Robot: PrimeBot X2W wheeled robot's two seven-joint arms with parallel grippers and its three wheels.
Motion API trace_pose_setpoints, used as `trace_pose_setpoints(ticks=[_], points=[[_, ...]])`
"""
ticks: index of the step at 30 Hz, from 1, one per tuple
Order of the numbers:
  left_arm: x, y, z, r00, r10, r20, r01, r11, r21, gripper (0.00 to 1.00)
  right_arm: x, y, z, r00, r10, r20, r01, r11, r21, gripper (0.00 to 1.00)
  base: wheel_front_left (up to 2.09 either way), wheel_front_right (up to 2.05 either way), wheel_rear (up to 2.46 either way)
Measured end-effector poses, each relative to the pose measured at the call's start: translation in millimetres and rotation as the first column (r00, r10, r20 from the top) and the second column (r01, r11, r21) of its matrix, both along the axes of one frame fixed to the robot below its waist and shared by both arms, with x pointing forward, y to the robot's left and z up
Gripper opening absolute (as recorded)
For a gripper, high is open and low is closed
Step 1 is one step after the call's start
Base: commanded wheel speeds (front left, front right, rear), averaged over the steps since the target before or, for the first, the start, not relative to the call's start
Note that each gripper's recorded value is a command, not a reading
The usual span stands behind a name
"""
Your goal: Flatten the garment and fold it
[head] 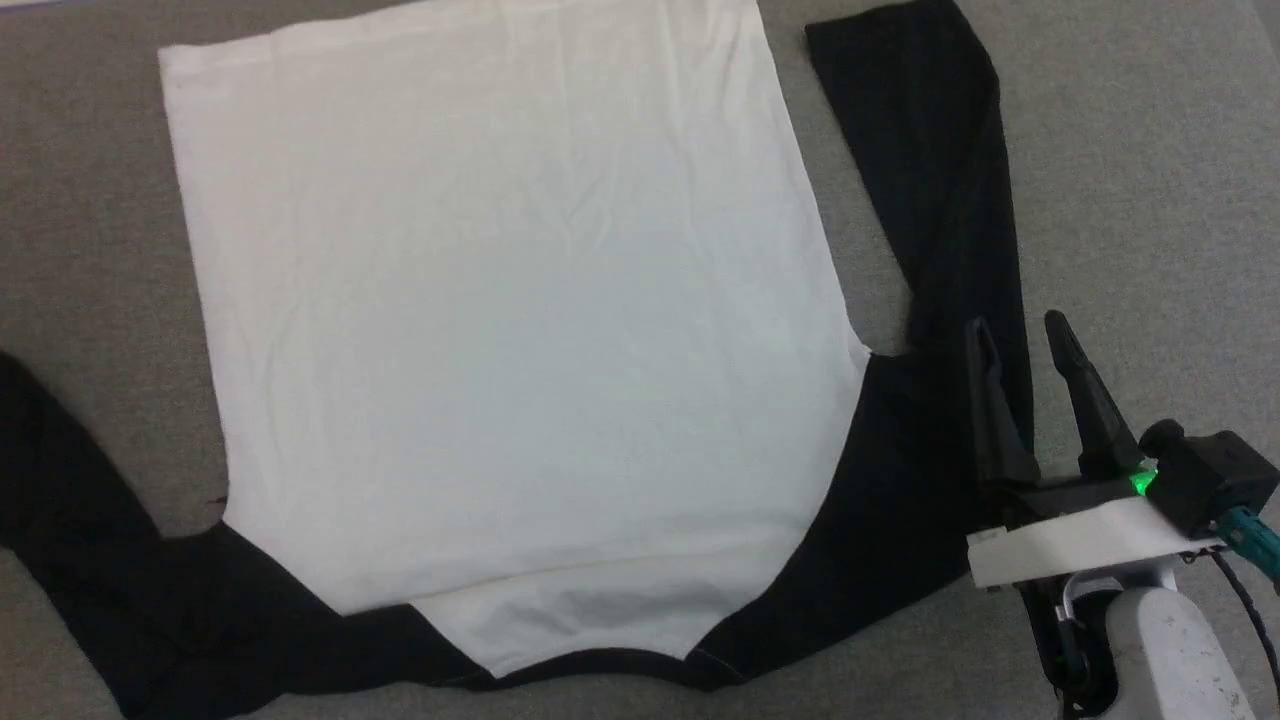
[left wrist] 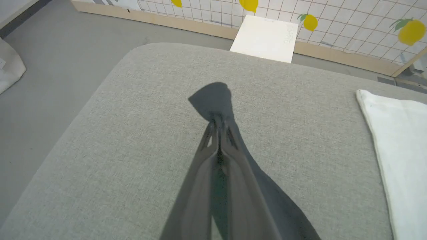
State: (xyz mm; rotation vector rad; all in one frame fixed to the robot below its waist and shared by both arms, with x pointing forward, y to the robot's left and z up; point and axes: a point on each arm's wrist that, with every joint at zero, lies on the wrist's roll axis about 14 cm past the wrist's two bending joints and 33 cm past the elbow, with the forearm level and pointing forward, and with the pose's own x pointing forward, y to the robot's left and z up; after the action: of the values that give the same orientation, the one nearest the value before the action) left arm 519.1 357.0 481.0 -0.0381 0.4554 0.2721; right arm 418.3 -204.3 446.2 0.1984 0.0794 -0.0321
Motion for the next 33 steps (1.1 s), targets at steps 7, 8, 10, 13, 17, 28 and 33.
trace_pose_setpoints(ticks=[7,8,10,13,17,28,33], points=[[-55,30,42,0.990,0.087,0.109,-0.088,0.996,0.000,0.00,-14,-1,33,0.998,0.003,0.058,-0.002,1.000,-0.023,1.00,0.00,0.00,0.00],[-61,31,50,0.987,0.089,0.138,-0.089,0.996,-0.003,0.00,-16,-3,38,0.998,-0.002,0.070,0.003,1.000,-0.025,1.00,0.00,0.00,0.00],[-74,34,67,0.976,0.092,0.195,-0.093,0.996,-0.008,0.00,-18,-1,46,0.997,0.009,0.081,-0.006,0.999,-0.037,1.00,0.00,0.00,0.00],[-93,37,88,0.961,0.085,0.264,-0.090,0.996,0.008,0.00,-21,7,51,0.996,0.036,0.080,-0.033,0.998,-0.044,1.00,0.00,0.00,0.00],[-110,20,114,0.934,0.036,0.355,-0.036,0.999,-0.006,0.00,-23,16,60,0.994,0.065,0.091,-0.061,0.997,-0.041,1.00,0.00,0.00,0.00],[-123,-143,186,0.745,-0.361,0.560,0.418,0.908,0.029,0.00,-24,35,79,0.984,0.122,0.127,-0.118,0.992,-0.039,1.00,0.00,0.00,0.00],[-119,-240,188,0.621,-0.515,0.591,0.650,0.760,-0.022,0.00,-26,36,79,0.985,0.126,0.121,-0.122,0.992,-0.039,1.00,0.00,0.00,0.00]])
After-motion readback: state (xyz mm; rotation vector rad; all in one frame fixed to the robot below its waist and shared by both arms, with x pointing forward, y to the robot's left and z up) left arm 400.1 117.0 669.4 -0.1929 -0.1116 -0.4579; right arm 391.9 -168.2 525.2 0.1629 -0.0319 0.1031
